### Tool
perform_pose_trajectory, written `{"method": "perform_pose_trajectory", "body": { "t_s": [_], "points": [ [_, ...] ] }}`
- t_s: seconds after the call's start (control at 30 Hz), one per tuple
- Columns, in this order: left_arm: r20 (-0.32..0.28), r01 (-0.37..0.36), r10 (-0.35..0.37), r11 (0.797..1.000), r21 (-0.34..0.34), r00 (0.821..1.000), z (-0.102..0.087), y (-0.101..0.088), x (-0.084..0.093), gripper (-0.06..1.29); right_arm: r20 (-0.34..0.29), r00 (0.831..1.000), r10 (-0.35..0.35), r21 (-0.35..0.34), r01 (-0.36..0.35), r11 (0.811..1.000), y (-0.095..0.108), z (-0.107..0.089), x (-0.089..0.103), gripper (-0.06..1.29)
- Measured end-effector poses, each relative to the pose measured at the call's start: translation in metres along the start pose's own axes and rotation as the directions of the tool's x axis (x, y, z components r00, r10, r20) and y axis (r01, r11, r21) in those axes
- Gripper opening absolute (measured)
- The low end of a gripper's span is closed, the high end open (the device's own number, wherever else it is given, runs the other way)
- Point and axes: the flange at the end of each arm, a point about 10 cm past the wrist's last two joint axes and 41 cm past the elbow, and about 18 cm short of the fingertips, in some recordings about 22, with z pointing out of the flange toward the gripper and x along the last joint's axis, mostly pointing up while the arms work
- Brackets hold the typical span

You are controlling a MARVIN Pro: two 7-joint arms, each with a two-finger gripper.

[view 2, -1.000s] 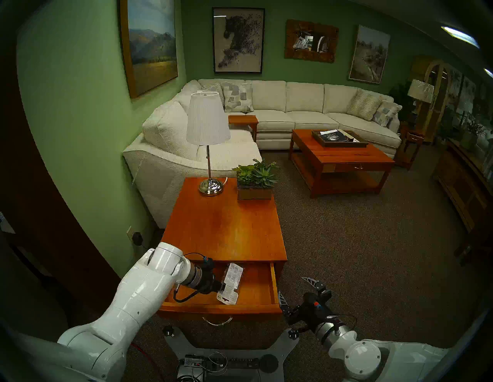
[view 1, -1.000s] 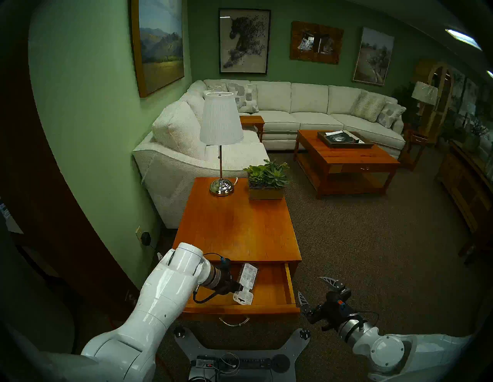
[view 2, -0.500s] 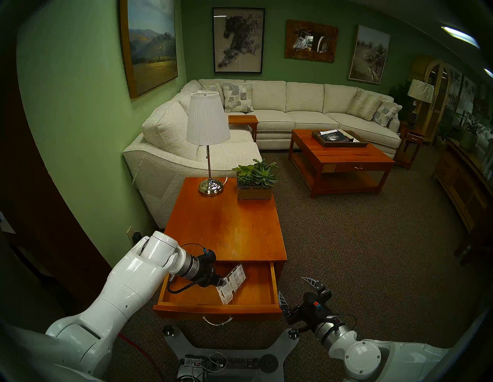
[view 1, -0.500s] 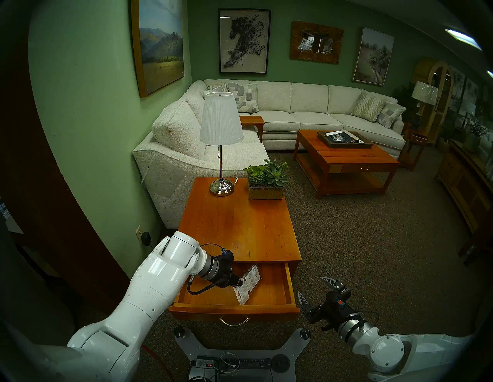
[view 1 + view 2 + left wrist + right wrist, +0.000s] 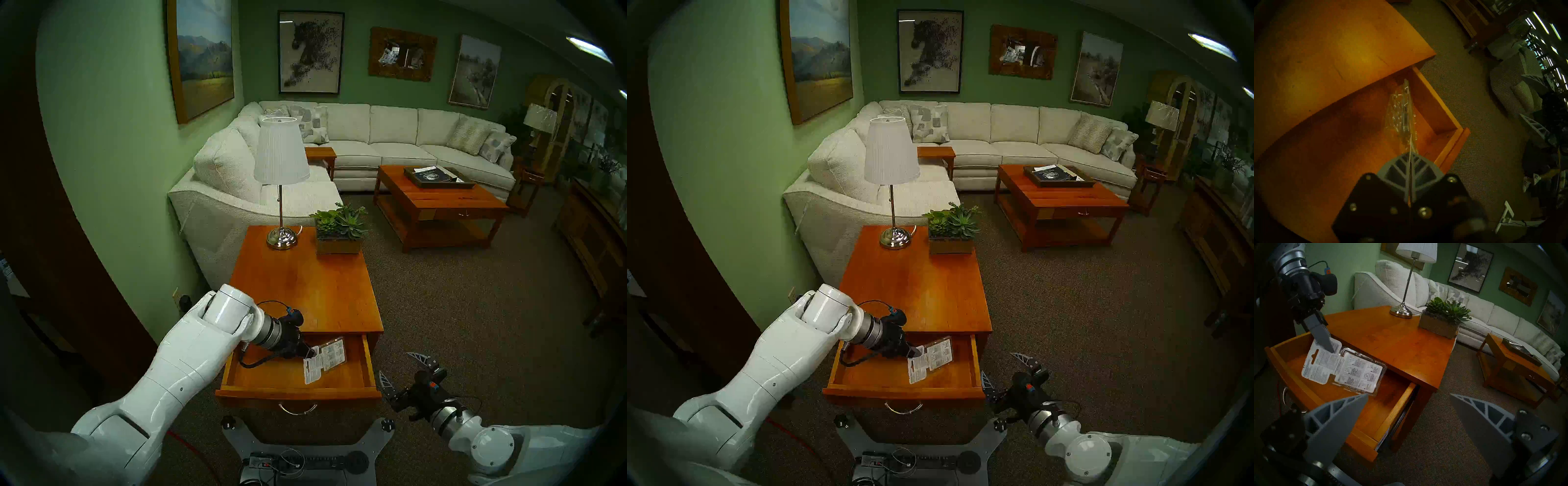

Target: Open the drawer, take out the contents and close the drawer

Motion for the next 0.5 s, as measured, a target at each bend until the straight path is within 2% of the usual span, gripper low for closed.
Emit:
{"method": "perform_pose_trajectory", "body": {
  "t_s": [0.2, 0.5],
  "points": [
    [-0.002, 0.003, -0.003, 0.999, -0.041, 1.0, -0.005, 0.003, 0.001, -0.02, 0.0, 1.0, 0.0, 0.0, 0.0, 1.0, 0.0, 0.0, 0.0, 1.25],
    [-0.077, 0.04, -0.044, 0.998, -0.057, 0.996, -0.03, -0.013, 0.024, -0.02, 0.0, 1.0, 0.0, 0.0, 0.0, 1.0, 0.0, 0.0, 0.0, 1.25]
  ]
}}
